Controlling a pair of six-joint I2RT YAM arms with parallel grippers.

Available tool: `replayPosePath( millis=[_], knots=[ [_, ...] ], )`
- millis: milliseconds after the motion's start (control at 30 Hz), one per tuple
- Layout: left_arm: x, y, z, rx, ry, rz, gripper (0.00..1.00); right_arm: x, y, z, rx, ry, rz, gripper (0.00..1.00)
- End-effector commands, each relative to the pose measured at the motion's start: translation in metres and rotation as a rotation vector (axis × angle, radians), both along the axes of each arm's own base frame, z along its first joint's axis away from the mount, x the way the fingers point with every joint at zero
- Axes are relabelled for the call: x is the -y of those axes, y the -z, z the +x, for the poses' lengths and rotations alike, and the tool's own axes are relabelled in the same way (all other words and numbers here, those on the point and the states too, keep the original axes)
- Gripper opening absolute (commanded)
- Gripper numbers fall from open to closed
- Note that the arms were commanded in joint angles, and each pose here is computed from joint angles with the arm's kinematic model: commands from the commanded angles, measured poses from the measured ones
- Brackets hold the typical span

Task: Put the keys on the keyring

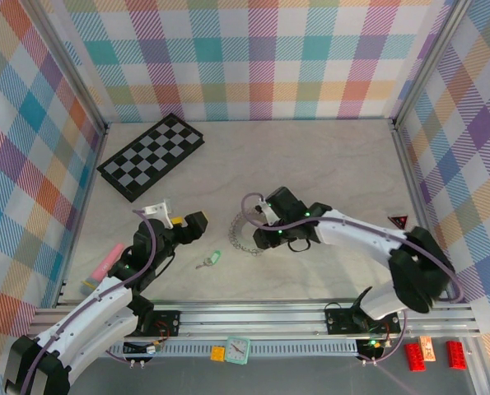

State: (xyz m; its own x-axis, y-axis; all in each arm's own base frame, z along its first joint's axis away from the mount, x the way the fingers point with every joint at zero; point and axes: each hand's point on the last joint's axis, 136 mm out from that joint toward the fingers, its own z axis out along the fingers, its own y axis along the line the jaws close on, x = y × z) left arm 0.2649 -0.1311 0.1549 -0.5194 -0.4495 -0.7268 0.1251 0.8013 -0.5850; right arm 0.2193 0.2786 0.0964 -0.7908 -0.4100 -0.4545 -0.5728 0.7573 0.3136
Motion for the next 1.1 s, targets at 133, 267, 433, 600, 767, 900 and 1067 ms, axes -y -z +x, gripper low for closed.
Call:
replayPosePath(
  millis=[133,267,433,600,767,900,1067],
  knots=[
    [-0.011,0.003,0.000,-0.036,-0.069,0.018,0.94,-0.007,-0.020,-0.002,0.308,-0.299,0.035,0.48],
    [-0.023,0.006,0.000,-0.065,-0.156,-0.015,0.96,-0.018,-0.005,-0.011,0.320,-0.480,-0.023,0.48],
    [-0.032,0.005,-0.001,-0.077,-0.225,-0.066,0.98,-0.033,0.013,-0.019,0.236,-0.596,-0.060,0.47],
    [-0.031,0.003,-0.002,-0.072,-0.216,-0.076,0.99,-0.044,0.032,-0.018,0.219,-0.640,-0.166,0.46],
    [-0.027,0.000,-0.003,-0.070,-0.193,-0.080,0.99,-0.047,0.046,-0.016,0.182,-0.650,-0.241,0.47],
    [-0.026,-0.001,-0.003,-0.067,-0.187,-0.082,0.99,-0.048,0.055,-0.017,0.152,-0.671,-0.298,0.47],
    [-0.026,-0.002,-0.004,-0.066,-0.185,-0.085,0.99,-0.050,0.064,-0.016,0.134,-0.677,-0.351,0.46]
  ],
)
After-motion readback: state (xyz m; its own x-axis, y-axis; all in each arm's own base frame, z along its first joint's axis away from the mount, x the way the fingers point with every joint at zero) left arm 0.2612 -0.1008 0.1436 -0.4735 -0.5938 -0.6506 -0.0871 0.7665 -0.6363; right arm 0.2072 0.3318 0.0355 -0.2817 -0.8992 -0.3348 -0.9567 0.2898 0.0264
